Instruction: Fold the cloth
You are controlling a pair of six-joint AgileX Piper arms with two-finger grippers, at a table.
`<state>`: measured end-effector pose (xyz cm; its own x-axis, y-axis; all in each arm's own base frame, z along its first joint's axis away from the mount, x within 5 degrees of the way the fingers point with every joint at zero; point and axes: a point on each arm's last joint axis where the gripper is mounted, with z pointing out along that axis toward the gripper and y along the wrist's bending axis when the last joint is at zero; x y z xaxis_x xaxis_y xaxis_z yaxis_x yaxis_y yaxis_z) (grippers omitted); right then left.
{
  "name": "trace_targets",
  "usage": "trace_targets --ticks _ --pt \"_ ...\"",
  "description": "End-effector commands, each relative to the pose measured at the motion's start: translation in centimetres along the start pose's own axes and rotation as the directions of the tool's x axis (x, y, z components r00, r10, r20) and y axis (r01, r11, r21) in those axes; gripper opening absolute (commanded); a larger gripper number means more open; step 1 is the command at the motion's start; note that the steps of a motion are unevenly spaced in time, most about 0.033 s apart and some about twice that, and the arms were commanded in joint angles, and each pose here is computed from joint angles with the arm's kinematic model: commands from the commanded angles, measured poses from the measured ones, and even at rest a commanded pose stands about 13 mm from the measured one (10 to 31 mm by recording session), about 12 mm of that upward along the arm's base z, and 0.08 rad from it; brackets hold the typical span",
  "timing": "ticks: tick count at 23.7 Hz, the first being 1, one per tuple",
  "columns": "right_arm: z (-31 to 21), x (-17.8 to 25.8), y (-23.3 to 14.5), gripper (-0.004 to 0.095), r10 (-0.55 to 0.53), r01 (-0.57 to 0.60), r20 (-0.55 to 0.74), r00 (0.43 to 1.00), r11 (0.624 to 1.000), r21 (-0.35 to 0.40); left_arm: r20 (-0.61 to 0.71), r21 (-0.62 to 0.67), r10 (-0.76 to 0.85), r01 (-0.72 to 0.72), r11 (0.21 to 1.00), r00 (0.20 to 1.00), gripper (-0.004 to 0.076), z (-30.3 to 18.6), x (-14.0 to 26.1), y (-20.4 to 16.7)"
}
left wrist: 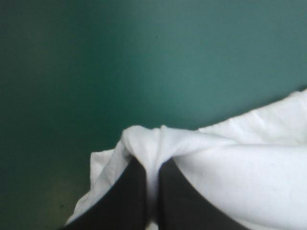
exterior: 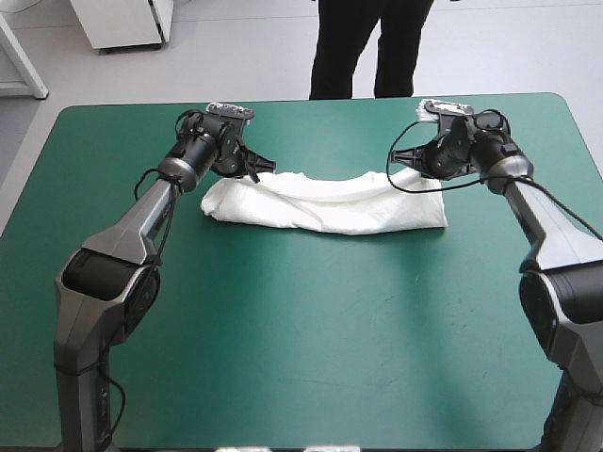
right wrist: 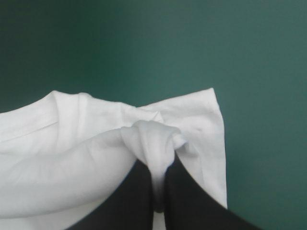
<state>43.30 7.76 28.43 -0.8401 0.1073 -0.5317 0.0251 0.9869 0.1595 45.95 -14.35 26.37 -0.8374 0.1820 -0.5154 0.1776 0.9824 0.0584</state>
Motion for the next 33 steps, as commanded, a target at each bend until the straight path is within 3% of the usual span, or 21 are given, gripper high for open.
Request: trace_targets --ticks 1,4,6,9,11,12,16,18,20,22,28,33 --pt "-1.1 -2.0 -0.4 -0.0017 0.015 -0.016 0.071 0.997 1.0 0.008 0.099 -0.003 -0.004 0.004 1.0 0.995 -0.001 -1.8 -1.6 0.3" --pt "0.9 -1.4 -0.8 -0.0016 0.006 -0.006 -0.011 1.0 1.0 0.027 0.062 -0.004 0.0 0.0 1.0 0.998 -0.0008 0.2 -1.1 0.0" --pt "1.1 -1.3 -0.7 0.005 -0.038 0.038 -0.022 0.999 0.999 0.013 0.075 -0.002 0.005 -0.005 1.0 0.997 0.0044 0.3 -1.2 0.0" --pt "0.7 -1.4 -0.5 0.0398 -0.031 0.031 -0.019 0.999 0.999 -0.007 0.054 -0.007 0.02 -0.02 1.0 0.998 0.0303 -0.6 -1.5 0.1" --pt "-0.9 -1.6 -0.4 0.0514 -0.016 0.016 0.003 1.0 1.0 -0.008 0.066 -0.046 0.004 -0.001 0.999 0.998 0.046 -2.7 -2.2 0.7" --pt "-2.2 -1.8 -0.4 0.0513 -0.026 0.026 0.029 0.999 1.0 -0.002 0.084 -0.078 0.015 -0.009 0.997 0.996 0.0473 -4.2 -2.6 1.1" --pt "-5.6 -2.2 -0.5 0.0509 -0.048 0.046 0.084 0.995 0.999 0.015 0.156 -0.092 0.012 0.003 0.996 0.988 0.0471 -7.8 -3.3 1.7" --pt "-7.3 -2.2 -0.6 0.0509 -0.052 0.05 0.099 0.994 0.999 0.022 0.185 -0.067 0.001 0.011 0.998 0.983 0.0428 -9.6 -3.4 1.6" --pt "-9.2 -2.0 -1.2 0.0509 -0.04 0.037 0.1 0.994 0.999 0.031 0.206 0.013 0.0 -0.003 1.0 0.979 0.0166 -11.5 -3.3 0.7" --pt "-9.9 -1.9 -1.5 0.0509 -0.028 0.026 0.089 0.996 0.999 0.033 0.211 0.062 0.045 -0.06 0.996 0.976 -0.0005 -11.9 -3.2 -0.6" --pt "-11.4 -1.8 -3.1 0.0473 0.018 -0.022 0.088 0.996 0.999 0.045 0.209 0.254 0.131 -0.183 0.95 0.969 -0.001 -11.9 -2.4 -6.1" --pt "-11.8 -1.9 -3.4 0.0397 0.026 -0.031 0.099 0.995 0.998 0.047 0.216 0.295 0.206 -0.265 0.918 0.954 -0.001 -10.4 -1.5 -10.4"
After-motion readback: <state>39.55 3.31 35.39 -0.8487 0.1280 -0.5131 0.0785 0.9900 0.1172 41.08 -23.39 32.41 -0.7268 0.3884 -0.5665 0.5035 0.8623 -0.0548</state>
